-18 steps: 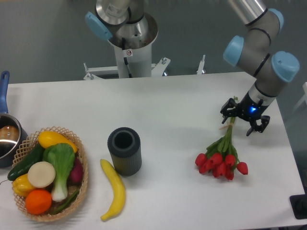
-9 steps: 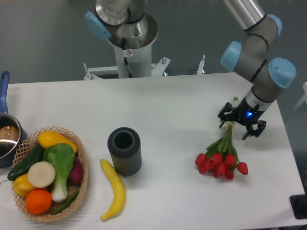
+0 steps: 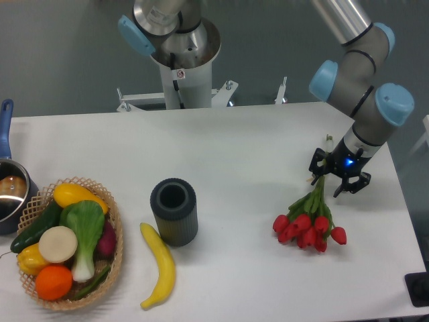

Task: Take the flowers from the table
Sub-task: 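Lower the gripper around the stems just above the tulip heads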

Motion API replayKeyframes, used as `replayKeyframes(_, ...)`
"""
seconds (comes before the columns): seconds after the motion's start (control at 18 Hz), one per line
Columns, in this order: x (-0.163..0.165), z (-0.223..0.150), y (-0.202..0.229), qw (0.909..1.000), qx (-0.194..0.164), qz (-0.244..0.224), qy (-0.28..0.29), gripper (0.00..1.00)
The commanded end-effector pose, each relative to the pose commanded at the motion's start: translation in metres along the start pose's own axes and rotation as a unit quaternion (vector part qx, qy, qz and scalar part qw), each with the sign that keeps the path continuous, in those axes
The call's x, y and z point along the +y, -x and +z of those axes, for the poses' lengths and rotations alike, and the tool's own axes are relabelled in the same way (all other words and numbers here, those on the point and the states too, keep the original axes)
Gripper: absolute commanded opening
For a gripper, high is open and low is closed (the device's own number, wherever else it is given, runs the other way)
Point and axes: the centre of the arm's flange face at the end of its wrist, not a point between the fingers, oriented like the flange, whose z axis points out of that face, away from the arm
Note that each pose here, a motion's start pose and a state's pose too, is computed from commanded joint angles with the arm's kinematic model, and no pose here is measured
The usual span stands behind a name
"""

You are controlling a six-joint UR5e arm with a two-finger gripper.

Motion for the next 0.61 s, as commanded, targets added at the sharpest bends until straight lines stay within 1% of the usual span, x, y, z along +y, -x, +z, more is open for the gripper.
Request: replayKeyframes(0.61, 0.0005, 0.0017, -0.0004, 1.0, 0.002, -0.001, 0.0, 0.66)
